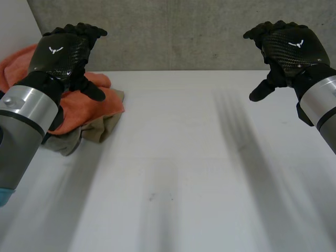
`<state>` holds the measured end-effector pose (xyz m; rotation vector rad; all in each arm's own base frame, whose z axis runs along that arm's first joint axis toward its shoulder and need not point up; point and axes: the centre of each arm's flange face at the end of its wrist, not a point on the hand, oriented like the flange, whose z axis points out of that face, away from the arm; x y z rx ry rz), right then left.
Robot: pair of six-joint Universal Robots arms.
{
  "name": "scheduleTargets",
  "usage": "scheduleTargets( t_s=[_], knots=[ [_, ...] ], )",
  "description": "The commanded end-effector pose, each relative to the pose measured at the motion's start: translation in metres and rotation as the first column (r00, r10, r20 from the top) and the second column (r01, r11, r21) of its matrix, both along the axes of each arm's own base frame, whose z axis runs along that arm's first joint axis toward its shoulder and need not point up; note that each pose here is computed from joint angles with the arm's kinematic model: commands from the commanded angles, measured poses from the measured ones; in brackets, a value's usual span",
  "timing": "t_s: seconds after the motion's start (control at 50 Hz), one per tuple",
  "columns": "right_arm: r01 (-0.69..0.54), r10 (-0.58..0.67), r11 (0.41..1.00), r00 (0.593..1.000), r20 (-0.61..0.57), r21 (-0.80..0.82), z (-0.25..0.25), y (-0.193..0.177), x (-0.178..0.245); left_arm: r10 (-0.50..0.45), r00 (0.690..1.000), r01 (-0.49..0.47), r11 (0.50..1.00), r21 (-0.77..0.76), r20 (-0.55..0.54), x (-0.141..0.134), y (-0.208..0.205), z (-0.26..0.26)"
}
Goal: Fold the laundry.
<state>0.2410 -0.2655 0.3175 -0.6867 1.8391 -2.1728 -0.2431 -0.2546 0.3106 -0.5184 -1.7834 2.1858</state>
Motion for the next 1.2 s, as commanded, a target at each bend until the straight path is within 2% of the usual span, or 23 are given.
scheduleTargets(
  t_s=[0.02, 0.08, 0.12, 0.16, 0.18, 0.26, 0.36, 0.42, 0.48, 0.6, 0.7, 0.72, 0.76, 0.78, 0.82, 0.88, 0.92, 1.0, 1.04, 1.08, 1.1, 1.16, 1.2],
  knots=[
    [-0.001, 0.001, 1.0, 1.0, -0.002, 0.004, -0.001, 0.002, -0.001, 0.092, 0.986, -0.091, 0.996, -0.012, 0.139, 0.005, -0.047, -0.029],
    [-0.001, 0.001, 1.0, 1.0, -0.001, 0.001, 0.0, 0.002, -0.001, 0.194, 0.947, -0.184, 0.981, -0.061, 0.257, 0.021, -0.083, -0.045],
    [-0.001, 0.001, 1.0, 1.0, -0.001, 0.001, 0.0, 0.002, -0.001, 0.265, 0.896, -0.239, 0.964, -0.115, 0.357, 0.031, -0.113, -0.063],
    [-0.002, 0.002, 1.0, 1.0, -0.001, 0.001, 0.0, 0.002, 0.0, 0.307, 0.863, -0.268, 0.951, -0.152, 0.402, 0.037, -0.13, -0.073],
    [-0.001, 0.001, 1.0, 1.0, -0.002, 0.003, 0.0, 0.002, -0.001, 0.354, 0.826, -0.3, 0.935, -0.19, 0.438, 0.046, -0.15, -0.082],
    [-0.002, 0.002, 1.0, 1.0, -0.004, 0.005, -0.001, 0.002, 0.0, 0.452, 0.741, -0.361, 0.892, -0.272, 0.497, 0.073, -0.191, -0.108],
    [-0.002, 0.002, 1.0, 1.0, -0.004, 0.005, -0.001, 0.002, 0.0, 0.524, 0.684, -0.374, 0.85, -0.372, 0.508, 0.082, -0.226, -0.132],
    [-0.002, 0.002, 1.0, 1.0, -0.006, 0.011, -0.002, 0.002, 0.0, 0.548, 0.663, -0.368, 0.832, -0.416, 0.51, 0.083, -0.235, -0.14],
    [-0.002, 0.002, 1.0, 1.0, -0.006, 0.012, -0.003, 0.002, 0.0, 0.552, 0.668, -0.366, 0.828, -0.425, 0.499, 0.083, -0.237, -0.139],
    [0.0, 0.0, 1.0, 1.0, -0.006, 0.006, -0.003, 0.001, 0.0, 0.513, 0.719, -0.334, 0.847, -0.414, 0.469, 0.061, -0.225, -0.132],
    [0.005, -0.005, 1.0, 1.0, -0.009, 0.0, -0.003, -0.001, -0.002, 0.456, 0.797, -0.262, 0.852, -0.454, 0.395, 0.018, -0.188, -0.082],
    [0.01, -0.01, 1.0, 1.0, -0.015, -0.001, -0.003, -0.002, -0.003, 0.429, 0.834, -0.244, 0.85, -0.467, 0.347, 0.006, -0.172, -0.059],
    [0.021, -0.021, 1.0, 1.0, -0.021, -0.003, -0.003, -0.004, -0.006, 0.377, 0.881, -0.215, 0.858, -0.466, 0.288, -0.008, -0.151, -0.038],
    [0.022, -0.022, 1.0, 0.999, -0.023, -0.004, -0.003, -0.004, -0.006, 0.304, 0.927, -0.176, 0.869, -0.462, 0.218, -0.024, -0.127, -0.016],
    [0.023, -0.023, 1.0, 0.999, -0.023, -0.006, -0.002, -0.004, -0.007, 0.181, 0.977, -0.111, 0.883, -0.456, 0.114, -0.045, -0.092, 0.01],
    [0.023, -0.024, 1.0, 0.999, -0.023, -0.007, -0.002, -0.004, -0.007, 0.079, 0.997, -0.061, 0.896, -0.44, 0.021, -0.056, -0.063, 0.03],
    [0.023, -0.024, 1.0, 0.999, -0.022, -0.009, -0.001, -0.004, -0.008, 0.087, 0.996, -0.07, 0.907, -0.414, 0.022, -0.052, -0.068, 0.023],
    [0.019, -0.019, 1.0, 1.0, -0.022, -0.012, 0.0, -0.005, -0.008, 0.161, 0.976, -0.1, 0.927, -0.36, 0.144, -0.043, -0.098, -0.017],
    [0.017, -0.018, 1.0, 1.0, -0.022, -0.012, 0.0, -0.005, -0.008, 0.279, 0.915, -0.174, 0.925, -0.339, 0.291, -0.018, -0.135, -0.053],
    [0.016, -0.016, 1.0, 1.0, -0.023, -0.012, 0.0, -0.005, -0.008, 0.336, 0.877, -0.221, 0.917, -0.332, 0.343, 0.003, -0.153, -0.067],
    [0.016, -0.016, 1.0, 1.0, -0.023, -0.012, 0.0, -0.005, -0.008, 0.381, 0.844, -0.263, 0.907, -0.328, 0.378, 0.023, -0.169, -0.077],
    [0.013, -0.013, 1.0, 1.0, -0.023, -0.01, -0.001, -0.004, -0.007, 0.435, 0.798, -0.327, 0.894, -0.308, 0.417, 0.056, -0.196, -0.098],
    [0.013, -0.013, 1.0, 1.0, -0.024, -0.007, -0.002, -0.004, -0.007, 0.421, 0.796, -0.321, 0.903, -0.286, 0.435, 0.064, -0.208, -0.112]
  ],
)
